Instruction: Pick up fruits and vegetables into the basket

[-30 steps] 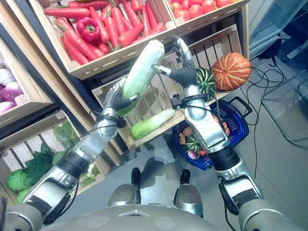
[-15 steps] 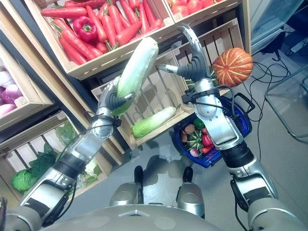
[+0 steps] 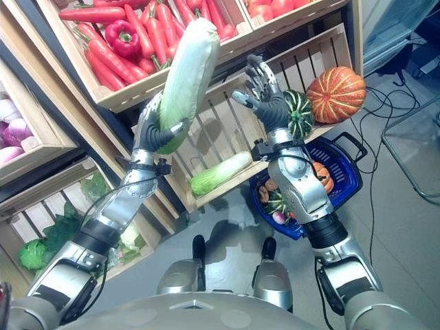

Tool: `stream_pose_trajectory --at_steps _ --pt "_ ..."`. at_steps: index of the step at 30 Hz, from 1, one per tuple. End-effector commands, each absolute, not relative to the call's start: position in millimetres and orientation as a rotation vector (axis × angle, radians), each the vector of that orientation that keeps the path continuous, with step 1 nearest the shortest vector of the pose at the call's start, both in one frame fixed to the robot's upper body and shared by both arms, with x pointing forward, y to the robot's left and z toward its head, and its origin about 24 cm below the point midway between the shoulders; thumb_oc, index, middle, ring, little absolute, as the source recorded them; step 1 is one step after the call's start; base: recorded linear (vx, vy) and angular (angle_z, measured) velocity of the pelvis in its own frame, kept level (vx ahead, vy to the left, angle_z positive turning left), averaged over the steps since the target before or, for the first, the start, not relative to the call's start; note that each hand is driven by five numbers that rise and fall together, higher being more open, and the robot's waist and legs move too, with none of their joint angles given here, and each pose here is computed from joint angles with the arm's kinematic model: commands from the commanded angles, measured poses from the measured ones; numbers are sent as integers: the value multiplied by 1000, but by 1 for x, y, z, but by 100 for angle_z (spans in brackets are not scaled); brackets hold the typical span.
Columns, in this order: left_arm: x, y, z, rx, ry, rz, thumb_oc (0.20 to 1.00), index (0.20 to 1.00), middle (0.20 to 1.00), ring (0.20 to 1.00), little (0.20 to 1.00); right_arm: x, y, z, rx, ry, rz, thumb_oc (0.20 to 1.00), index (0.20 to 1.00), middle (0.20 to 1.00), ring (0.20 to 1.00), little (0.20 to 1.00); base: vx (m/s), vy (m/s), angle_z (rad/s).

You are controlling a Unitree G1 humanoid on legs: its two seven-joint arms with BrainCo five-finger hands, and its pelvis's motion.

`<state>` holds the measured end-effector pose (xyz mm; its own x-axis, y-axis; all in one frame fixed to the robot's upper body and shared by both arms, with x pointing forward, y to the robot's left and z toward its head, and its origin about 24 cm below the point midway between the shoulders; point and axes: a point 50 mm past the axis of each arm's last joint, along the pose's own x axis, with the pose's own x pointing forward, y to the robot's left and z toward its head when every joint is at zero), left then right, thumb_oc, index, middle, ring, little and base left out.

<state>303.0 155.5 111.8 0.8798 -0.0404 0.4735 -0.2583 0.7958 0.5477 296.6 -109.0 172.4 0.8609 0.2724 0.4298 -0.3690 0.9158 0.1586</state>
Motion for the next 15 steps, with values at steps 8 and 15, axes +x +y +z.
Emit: stream_pose_trajectory --at_steps 8,15 --pt "290 144 173 725 -903 155 200 200 200 200 200 280 -91 208 499 -579 520 1000 1000 1000 1000 1000 1 -1 0" --pt "289 139 176 868 -984 170 200 200 200 200 200 278 -84 210 596 -563 582 1000 1000 1000 1000 1000 0 0 0"
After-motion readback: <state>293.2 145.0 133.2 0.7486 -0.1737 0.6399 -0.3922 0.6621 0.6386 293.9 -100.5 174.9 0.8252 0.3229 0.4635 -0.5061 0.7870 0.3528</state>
